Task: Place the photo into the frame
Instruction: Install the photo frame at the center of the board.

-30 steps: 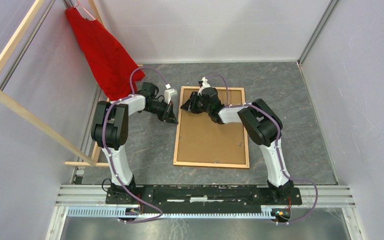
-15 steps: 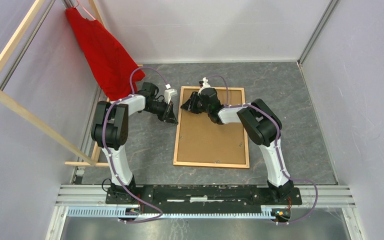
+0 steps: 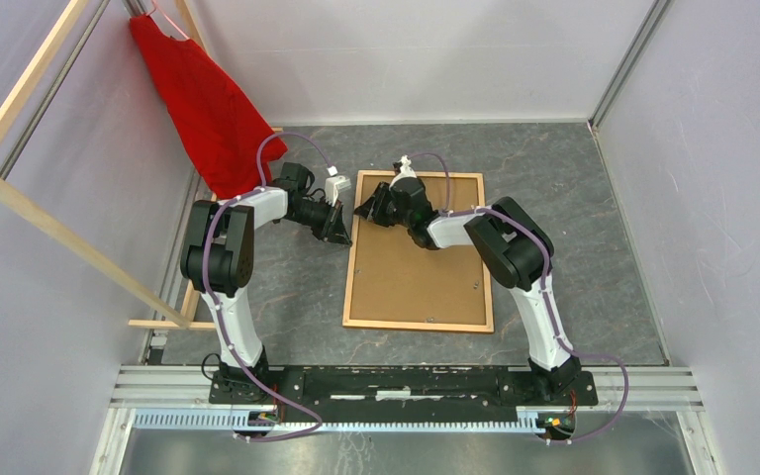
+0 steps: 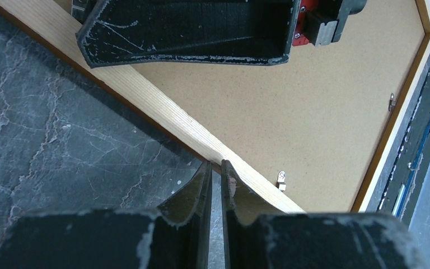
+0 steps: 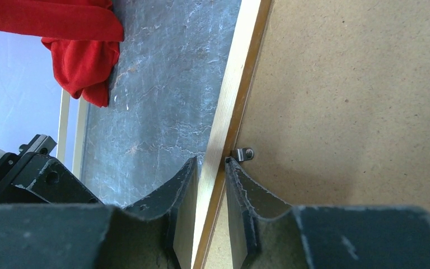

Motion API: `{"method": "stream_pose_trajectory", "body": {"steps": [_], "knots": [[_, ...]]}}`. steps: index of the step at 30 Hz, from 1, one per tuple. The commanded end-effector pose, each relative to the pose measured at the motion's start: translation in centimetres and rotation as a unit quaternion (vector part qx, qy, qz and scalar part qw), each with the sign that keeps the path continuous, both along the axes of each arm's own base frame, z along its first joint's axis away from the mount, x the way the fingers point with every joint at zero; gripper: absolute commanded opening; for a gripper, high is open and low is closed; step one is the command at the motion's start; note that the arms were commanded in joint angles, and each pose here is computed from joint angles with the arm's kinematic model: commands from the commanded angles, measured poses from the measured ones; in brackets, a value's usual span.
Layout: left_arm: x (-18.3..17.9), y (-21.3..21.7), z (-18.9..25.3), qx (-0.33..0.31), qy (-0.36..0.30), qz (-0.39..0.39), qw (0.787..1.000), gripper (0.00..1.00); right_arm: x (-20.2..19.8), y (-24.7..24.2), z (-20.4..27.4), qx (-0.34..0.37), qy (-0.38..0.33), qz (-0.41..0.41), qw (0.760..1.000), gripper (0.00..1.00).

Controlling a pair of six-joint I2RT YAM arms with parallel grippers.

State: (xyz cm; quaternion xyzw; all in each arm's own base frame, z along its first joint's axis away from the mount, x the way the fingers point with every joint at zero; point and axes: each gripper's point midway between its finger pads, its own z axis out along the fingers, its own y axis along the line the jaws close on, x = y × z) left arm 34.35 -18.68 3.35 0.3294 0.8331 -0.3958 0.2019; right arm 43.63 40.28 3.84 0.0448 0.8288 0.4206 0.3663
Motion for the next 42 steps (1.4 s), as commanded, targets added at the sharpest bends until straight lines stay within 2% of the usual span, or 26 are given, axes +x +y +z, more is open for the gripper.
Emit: {"method": "stream_pose_trajectory", "body": {"steps": [1,5,11,17,21,25,33,42], "knots": [[-0.1,-0.4,0.0,-0.001,-0.027,-0.025,0.999,0.18,0.2,-0.3,0.8,0.006,-0.016,-0.014,1.000,0.31],[0.1,-0.1,0.1,0.002,-0.029,-0.024,0.999,0.18,0.4,-1.5,4.5,0.043,-0.037,-0.004,0.998,0.38],[1.1,0.4,1.7,-0.001,-0.048,-0.016,0.999,0.18,1.8,-4.8,8.2,0.045,-0.071,-0.006,0.996,0.49],[1.1,0.1,1.7,-0.003,-0.047,-0.020,0.999,0.38,4.1,-11.2,8.1,-0.003,-0.077,-0.062,0.995,0.55],[1.1,0.0,1.3,0.000,-0.045,-0.019,0.999,0.42,5.7,-14.9,6.8,-0.058,-0.068,-0.102,0.991,0.56],[1.2,0.0,0.5,0.014,-0.044,-0.019,0.999,0.40,6.7,-15.6,5.5,-0.075,-0.056,-0.106,0.990,0.55],[1.3,0.2,-0.6,0.030,-0.040,-0.015,0.999,0.28,7.8,-13.3,3.3,-0.062,-0.036,-0.085,0.994,0.50],[1.2,0.1,-0.6,0.029,-0.041,-0.016,0.999,0.25,8.7,-10.7,2.1,-0.058,-0.024,-0.074,0.995,0.45]]}}
